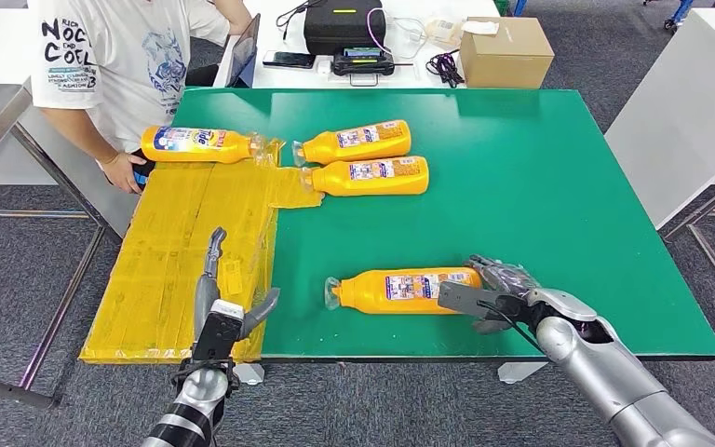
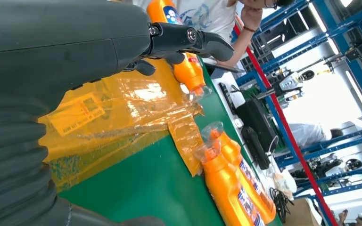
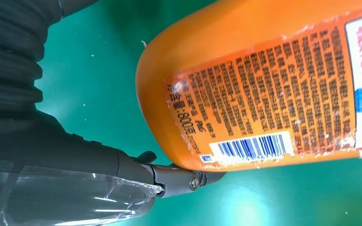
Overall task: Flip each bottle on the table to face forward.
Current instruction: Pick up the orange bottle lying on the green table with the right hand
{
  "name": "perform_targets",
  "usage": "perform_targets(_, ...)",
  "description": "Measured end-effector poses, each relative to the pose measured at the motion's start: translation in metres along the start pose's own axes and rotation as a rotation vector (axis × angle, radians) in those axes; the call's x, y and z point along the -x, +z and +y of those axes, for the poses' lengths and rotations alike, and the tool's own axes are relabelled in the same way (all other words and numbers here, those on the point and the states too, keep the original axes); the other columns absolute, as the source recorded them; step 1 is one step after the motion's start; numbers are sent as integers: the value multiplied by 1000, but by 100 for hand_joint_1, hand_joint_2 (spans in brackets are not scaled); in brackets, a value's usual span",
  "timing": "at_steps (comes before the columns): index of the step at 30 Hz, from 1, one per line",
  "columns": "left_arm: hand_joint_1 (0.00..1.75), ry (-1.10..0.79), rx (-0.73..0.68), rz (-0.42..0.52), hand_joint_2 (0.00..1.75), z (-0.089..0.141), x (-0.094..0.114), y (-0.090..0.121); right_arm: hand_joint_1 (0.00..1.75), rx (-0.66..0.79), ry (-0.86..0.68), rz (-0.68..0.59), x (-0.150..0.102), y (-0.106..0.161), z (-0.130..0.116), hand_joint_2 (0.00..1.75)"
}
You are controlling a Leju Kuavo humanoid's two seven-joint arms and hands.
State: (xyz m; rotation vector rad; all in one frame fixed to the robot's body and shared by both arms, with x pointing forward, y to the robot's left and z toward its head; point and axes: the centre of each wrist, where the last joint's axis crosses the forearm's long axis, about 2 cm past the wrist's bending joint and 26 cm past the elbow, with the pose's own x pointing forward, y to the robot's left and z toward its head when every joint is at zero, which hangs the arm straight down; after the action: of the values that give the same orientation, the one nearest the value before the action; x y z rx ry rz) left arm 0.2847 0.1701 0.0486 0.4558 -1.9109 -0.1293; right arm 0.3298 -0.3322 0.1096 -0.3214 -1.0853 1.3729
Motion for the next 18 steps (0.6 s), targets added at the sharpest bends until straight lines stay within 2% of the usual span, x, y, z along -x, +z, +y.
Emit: perform_targets(18, 0, 7, 34, 4, 175, -5, 0, 4, 0, 40, 21, 24, 0, -1, -12, 175)
